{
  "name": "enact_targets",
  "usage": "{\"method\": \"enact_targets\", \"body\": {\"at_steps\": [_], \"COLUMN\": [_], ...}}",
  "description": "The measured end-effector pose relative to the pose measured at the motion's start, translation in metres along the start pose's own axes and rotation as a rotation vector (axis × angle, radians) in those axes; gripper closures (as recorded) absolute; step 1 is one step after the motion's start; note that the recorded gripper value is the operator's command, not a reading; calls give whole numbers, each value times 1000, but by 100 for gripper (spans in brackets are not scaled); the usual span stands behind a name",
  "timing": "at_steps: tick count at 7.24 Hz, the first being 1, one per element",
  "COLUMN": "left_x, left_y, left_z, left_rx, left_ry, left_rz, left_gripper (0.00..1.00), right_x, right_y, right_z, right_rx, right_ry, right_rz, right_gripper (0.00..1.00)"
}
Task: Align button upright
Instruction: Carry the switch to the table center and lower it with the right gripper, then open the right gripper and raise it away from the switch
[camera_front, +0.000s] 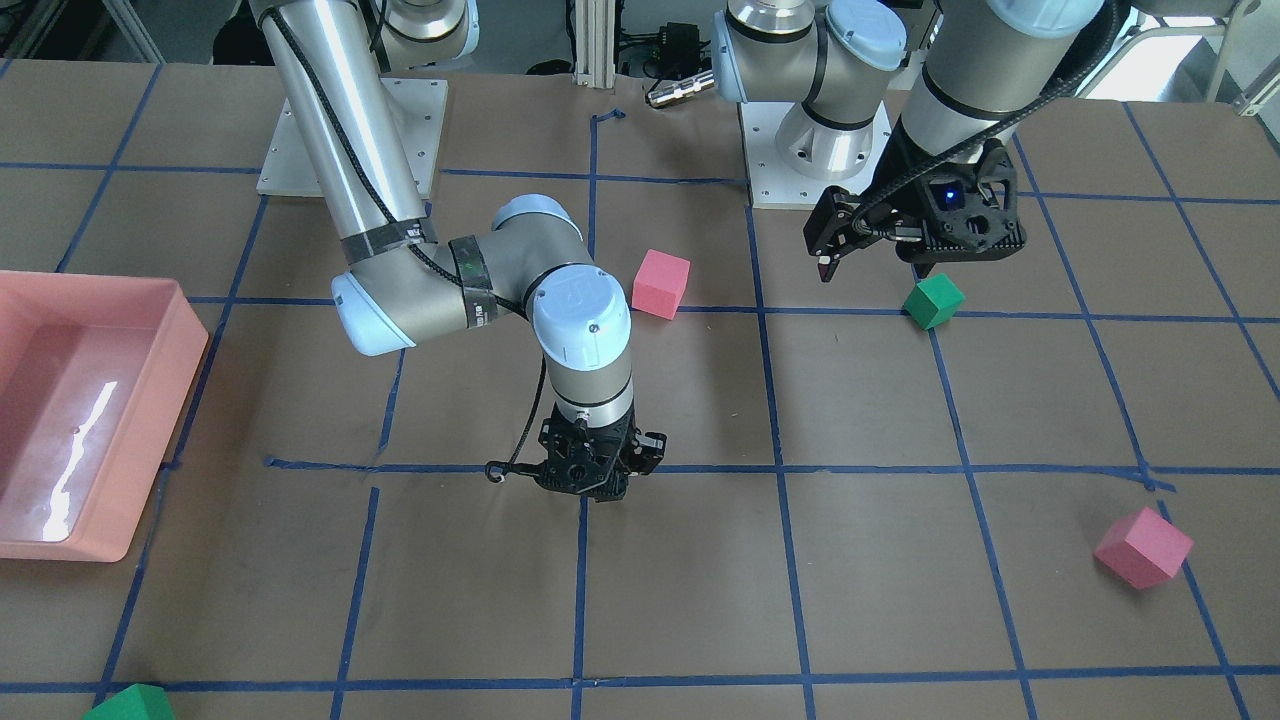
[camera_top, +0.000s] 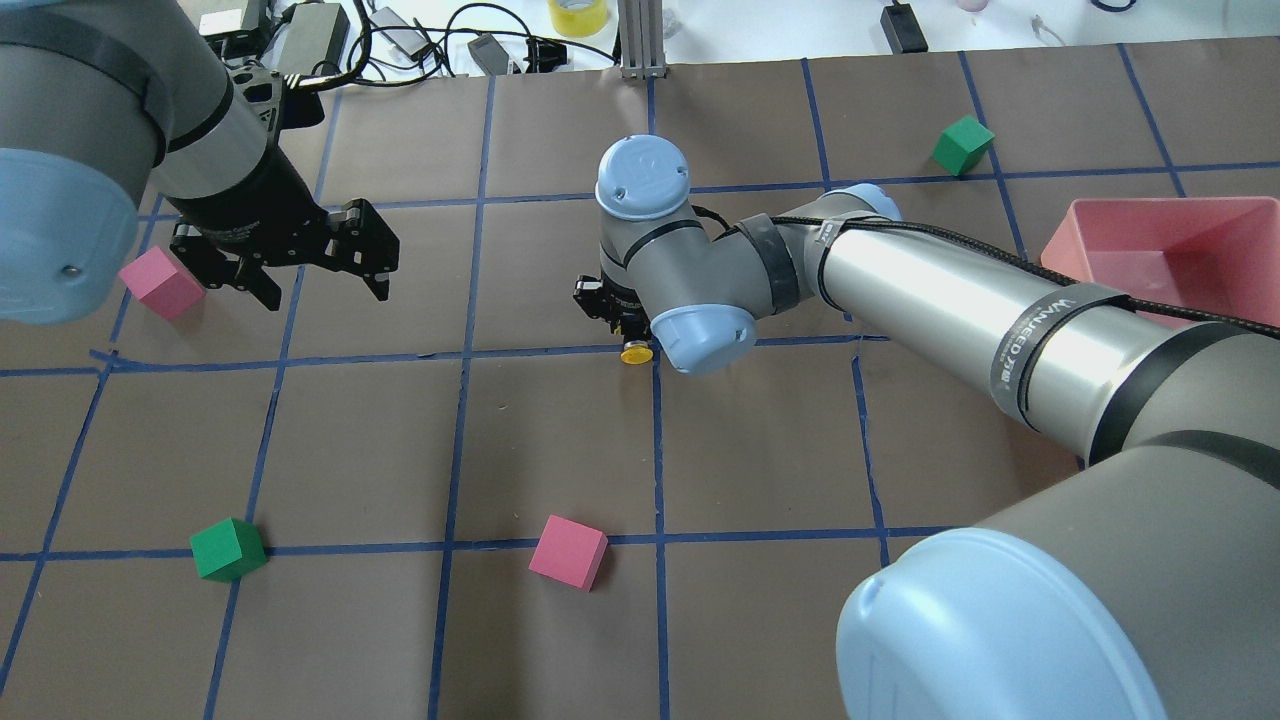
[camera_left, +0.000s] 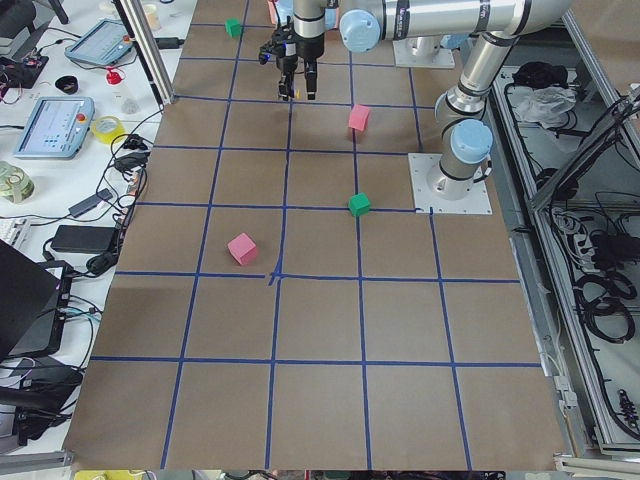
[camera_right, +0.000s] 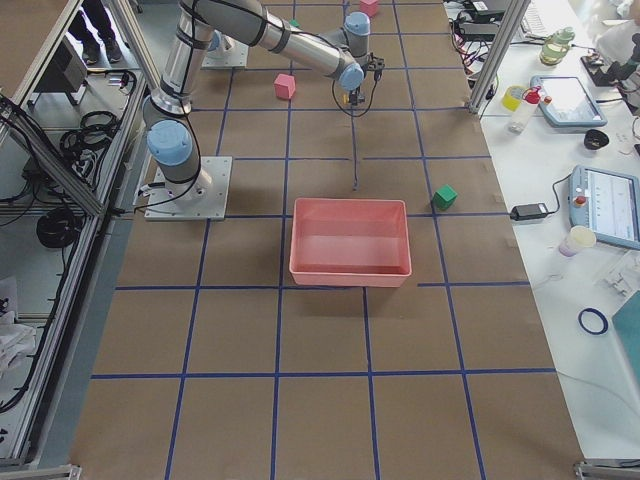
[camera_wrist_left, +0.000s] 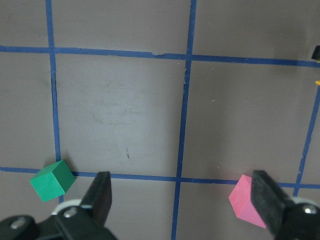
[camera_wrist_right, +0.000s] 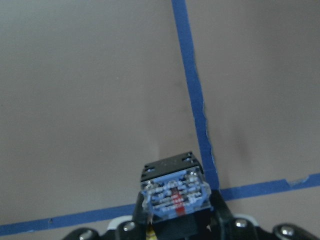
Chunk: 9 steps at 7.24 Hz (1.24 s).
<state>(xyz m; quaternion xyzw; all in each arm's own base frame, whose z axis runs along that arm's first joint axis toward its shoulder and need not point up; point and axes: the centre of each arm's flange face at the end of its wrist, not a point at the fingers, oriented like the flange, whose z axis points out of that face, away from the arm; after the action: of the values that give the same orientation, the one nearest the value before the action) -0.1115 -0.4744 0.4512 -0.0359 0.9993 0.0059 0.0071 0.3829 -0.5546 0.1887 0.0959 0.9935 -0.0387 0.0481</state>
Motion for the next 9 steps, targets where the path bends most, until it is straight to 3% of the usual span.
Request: {"method": "enact_targets", "body": {"at_steps": [1, 2, 5, 7, 9], "left_x": [0, 0, 0, 0, -3], "left_y": [0, 0, 0, -1, -4], "left_z": [0, 0, 0, 2, 5], "left_rx": [0, 0, -1, -4, -9], "left_ry": [0, 0, 0, -1, 4], "left_rz": [0, -1, 2, 24, 52], "left_gripper": [0, 0, 0, 0, 0], "right_x": [0, 1, 1, 31, 125], "right_y": [0, 1, 0, -16, -48], "right_z": [2, 3, -20, -81, -165], "right_rx": [0, 0, 13, 4, -51], "right_ry": [1, 1, -12, -4, 30], "right_rz": [-1, -2, -26, -67, -100], "right_gripper": [11, 0, 0, 0, 0]}}
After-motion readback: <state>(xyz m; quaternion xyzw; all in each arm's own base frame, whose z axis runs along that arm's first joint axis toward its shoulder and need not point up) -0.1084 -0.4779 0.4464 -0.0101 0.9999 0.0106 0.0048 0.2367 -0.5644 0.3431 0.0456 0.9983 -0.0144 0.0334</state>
